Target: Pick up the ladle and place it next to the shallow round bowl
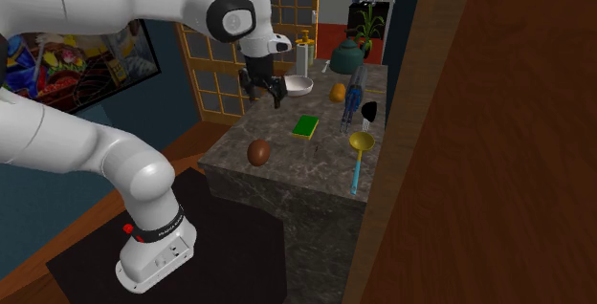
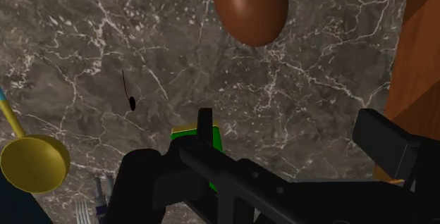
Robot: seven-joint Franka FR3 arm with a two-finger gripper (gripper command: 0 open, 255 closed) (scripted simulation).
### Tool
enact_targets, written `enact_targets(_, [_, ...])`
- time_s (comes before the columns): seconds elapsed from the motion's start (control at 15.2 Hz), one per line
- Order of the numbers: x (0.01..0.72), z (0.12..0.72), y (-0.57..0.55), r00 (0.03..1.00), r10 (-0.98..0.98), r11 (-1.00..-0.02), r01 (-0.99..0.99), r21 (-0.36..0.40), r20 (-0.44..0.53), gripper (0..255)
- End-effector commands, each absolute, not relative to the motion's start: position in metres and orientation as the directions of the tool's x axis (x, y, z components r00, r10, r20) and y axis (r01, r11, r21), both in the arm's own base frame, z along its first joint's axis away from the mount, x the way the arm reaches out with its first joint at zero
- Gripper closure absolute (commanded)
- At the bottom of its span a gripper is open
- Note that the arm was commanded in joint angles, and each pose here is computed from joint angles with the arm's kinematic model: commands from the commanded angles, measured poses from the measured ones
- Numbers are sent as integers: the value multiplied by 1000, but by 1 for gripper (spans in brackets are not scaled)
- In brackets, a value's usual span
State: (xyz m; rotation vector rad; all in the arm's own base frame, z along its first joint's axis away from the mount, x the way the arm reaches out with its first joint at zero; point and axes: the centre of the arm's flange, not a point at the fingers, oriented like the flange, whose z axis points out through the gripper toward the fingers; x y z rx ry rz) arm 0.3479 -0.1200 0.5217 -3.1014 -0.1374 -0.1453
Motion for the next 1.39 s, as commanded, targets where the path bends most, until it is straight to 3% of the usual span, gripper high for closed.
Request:
enact_targets(0.0, [354,508,-139,990,103,-994,104,-13,96,0])
enact_targets(1.32, [450,396,-334,967,241,-963,228,142,85,0])
